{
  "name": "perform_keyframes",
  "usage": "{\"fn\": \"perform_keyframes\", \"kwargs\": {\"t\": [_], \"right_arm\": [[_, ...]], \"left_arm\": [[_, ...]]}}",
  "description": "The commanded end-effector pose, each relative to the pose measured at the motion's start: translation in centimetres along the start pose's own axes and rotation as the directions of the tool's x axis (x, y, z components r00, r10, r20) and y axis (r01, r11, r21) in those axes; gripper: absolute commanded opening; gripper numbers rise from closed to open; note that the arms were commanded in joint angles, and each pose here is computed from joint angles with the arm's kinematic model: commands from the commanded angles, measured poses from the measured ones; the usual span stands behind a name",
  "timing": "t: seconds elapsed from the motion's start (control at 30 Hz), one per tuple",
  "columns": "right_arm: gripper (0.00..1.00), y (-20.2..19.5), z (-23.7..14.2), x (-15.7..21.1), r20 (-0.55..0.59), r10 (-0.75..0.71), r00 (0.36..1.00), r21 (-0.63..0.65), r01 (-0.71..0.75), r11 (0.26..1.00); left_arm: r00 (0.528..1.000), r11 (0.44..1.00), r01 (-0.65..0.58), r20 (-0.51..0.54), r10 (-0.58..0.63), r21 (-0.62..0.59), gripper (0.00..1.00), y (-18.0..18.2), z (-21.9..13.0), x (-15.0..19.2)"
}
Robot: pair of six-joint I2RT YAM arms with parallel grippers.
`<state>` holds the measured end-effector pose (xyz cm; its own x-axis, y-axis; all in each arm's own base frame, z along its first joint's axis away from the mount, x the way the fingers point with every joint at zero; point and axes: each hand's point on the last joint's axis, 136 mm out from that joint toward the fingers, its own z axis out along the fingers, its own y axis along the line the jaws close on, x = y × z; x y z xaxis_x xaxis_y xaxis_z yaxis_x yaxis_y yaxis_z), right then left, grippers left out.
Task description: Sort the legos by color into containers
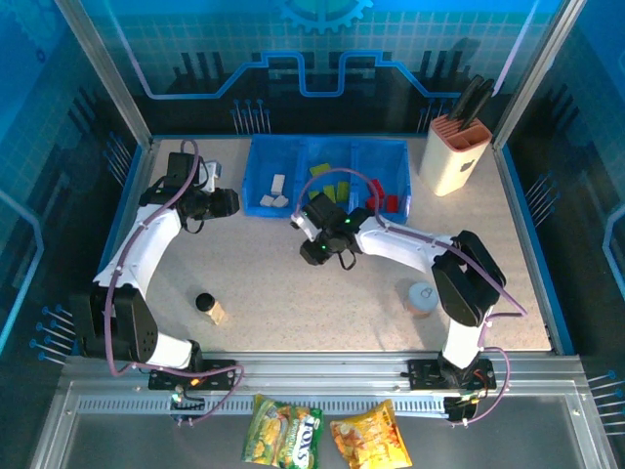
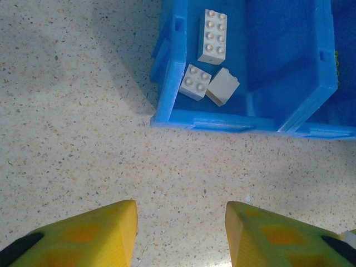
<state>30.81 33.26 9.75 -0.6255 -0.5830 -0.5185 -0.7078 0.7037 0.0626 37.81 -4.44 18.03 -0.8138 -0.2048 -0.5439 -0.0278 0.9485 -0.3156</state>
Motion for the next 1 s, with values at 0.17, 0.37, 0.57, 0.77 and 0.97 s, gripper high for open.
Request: {"fn": "perform_keyframes", "kwargs": {"t": [0.17, 0.37, 0.57, 0.77, 0.97], "right_arm": [[0.21, 1.4, -1.9, -9.9, 0.343, 0.042, 0.939, 0.003, -0.046, 0.999], [0.21, 1.1, -1.1, -13.7, 0.409, 0.131, 0.903, -0.013, -0.137, 0.99], [0.23, -0.9, 0.5, -16.8, 0.409, 0.294, 0.864, -0.03, -0.31, 0.95], [0.2, -3.2, 3.1, -18.7, 0.384, 0.46, 0.801, -0.11, -0.455, 0.884], [0.2, -4.9, 6.3, -19.6, 0.346, 0.531, 0.773, -0.125, -0.523, 0.843]], "left_arm": [[1.0, 1.0, 0.008, 0.029, -0.008, 0.018, 0.47, -0.1, -1.0, -0.4], [0.999, 1.0, 0.007, 0.033, -0.007, 0.018, 0.47, -0.1, -1.1, -0.4], [0.999, 1.0, 0.008, 0.036, -0.009, 0.019, 0.47, -0.1, -1.1, -0.5], [0.999, 1.0, 0.009, 0.036, -0.01, 0.018, 0.47, -0.1, -1.2, -0.4], [0.999, 1.0, 0.012, 0.037, -0.013, 0.019, 0.47, -0.1, -1.2, -0.4]]}}
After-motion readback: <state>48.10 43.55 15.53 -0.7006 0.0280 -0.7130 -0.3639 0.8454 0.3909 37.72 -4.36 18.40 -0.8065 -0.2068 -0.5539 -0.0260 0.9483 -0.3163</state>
